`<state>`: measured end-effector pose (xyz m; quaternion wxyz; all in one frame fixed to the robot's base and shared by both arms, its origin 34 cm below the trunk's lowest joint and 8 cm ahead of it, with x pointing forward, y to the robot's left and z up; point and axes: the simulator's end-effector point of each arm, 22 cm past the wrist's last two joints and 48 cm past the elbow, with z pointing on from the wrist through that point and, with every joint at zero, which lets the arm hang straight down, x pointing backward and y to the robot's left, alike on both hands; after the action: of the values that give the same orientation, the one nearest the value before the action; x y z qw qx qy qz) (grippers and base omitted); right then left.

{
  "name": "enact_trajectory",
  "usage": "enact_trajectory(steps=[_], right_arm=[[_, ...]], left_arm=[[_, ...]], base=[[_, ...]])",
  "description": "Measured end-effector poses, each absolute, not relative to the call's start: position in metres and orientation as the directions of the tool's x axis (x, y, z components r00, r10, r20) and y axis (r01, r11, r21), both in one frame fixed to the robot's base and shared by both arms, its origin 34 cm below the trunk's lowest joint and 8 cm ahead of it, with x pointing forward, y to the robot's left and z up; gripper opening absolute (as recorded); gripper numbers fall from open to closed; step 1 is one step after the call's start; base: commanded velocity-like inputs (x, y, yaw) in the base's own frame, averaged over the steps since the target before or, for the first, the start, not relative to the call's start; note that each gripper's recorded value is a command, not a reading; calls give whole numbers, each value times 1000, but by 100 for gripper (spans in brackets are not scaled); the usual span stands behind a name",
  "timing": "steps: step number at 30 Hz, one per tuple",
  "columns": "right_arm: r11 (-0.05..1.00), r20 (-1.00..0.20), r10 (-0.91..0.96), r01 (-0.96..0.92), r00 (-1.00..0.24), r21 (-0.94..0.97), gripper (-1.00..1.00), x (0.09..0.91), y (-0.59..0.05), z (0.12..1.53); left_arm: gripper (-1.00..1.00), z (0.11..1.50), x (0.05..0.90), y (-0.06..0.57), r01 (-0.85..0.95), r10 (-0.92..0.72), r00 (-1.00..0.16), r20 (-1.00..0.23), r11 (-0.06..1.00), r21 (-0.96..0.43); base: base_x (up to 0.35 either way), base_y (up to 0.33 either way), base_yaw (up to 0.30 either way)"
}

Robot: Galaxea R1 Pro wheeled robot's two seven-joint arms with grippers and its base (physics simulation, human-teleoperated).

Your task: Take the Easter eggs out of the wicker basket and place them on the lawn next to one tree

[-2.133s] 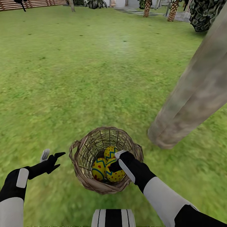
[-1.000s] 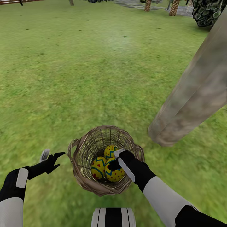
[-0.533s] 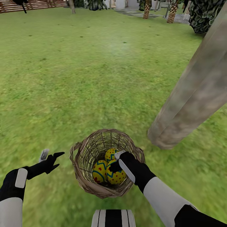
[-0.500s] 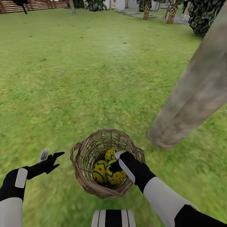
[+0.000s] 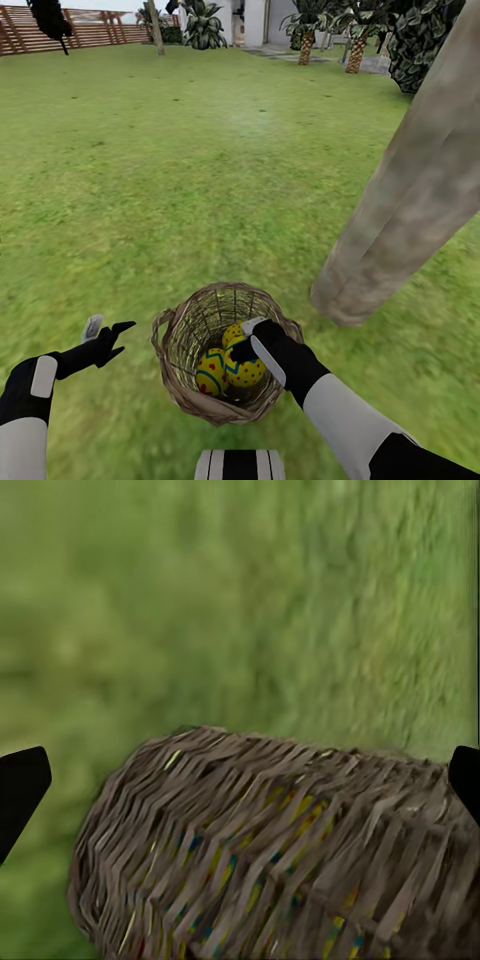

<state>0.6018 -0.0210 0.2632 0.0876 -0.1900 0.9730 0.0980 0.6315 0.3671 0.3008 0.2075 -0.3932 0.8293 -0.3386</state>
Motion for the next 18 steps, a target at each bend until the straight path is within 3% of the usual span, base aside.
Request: enact_trajectory(steps=[11, 18], right_arm=[[847, -315, -329, -426, -890, 318, -100, 615, 25, 321], [808, -323, -299, -418, -898, 415, -100, 613, 36, 347]], left_arm=[[100, 326, 640, 367, -479, -793, -601, -104, 461, -747], [100, 343, 645, 367, -458, -793, -597, -121, 461, -760]], base=[[0, 0, 0], [0, 0, 0]])
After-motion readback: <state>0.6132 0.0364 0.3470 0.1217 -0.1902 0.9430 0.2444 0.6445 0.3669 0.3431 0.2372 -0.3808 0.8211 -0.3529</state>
